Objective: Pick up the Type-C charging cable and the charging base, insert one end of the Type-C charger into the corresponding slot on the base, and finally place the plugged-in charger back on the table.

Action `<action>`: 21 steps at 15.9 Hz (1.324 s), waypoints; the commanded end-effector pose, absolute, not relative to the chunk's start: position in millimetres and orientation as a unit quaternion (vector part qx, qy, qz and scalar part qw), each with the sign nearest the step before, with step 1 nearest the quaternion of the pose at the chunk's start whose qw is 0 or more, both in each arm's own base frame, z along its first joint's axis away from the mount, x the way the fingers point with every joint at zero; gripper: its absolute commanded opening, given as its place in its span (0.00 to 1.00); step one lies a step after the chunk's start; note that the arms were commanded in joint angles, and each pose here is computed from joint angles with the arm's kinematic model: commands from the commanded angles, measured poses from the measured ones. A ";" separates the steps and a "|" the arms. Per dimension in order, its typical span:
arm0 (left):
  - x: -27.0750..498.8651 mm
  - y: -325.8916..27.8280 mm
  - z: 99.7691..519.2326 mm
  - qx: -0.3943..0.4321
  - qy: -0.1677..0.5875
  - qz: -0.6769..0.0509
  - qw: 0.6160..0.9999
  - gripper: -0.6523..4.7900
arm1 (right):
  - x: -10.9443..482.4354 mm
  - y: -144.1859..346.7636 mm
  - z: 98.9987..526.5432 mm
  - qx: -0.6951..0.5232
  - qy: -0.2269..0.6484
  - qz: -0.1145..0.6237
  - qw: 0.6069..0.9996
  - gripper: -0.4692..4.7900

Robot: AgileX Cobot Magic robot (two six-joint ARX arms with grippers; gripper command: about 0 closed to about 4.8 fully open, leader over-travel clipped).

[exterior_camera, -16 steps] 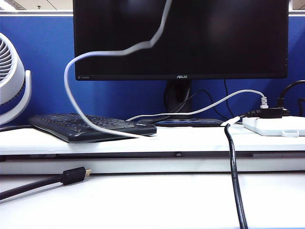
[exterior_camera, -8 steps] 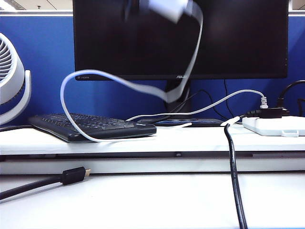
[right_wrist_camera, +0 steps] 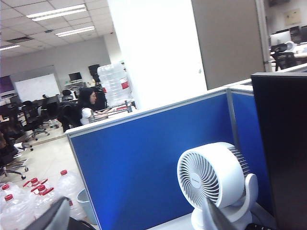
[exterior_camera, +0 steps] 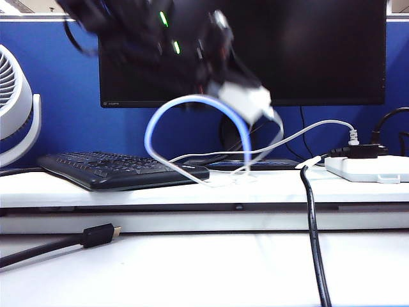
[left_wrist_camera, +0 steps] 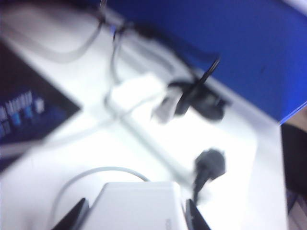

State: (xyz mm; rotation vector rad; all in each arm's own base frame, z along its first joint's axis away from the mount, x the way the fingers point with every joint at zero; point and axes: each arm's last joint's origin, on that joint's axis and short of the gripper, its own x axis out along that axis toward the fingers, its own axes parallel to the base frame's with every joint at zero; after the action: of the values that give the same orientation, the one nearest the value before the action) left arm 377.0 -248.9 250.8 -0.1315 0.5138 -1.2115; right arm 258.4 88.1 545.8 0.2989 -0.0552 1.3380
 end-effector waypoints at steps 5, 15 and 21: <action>369.9 -285.1 218.6 -0.035 0.241 -0.573 0.782 0.15 | 255.6 87.4 548.5 0.134 -0.034 0.618 0.774 0.77; 366.5 -299.9 197.5 -0.007 0.257 -0.527 0.810 0.60 | 256.4 87.6 546.9 0.138 -0.024 0.617 0.774 0.77; 362.8 -292.5 226.1 -0.007 0.231 -0.522 0.821 0.73 | 256.4 87.5 546.8 0.138 -0.024 0.617 0.774 0.77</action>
State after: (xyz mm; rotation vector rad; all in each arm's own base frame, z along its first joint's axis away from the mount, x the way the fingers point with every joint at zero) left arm 363.4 -293.4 210.7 -0.0176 0.5539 -1.1137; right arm 259.5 88.1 543.9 0.3096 -0.0319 1.3335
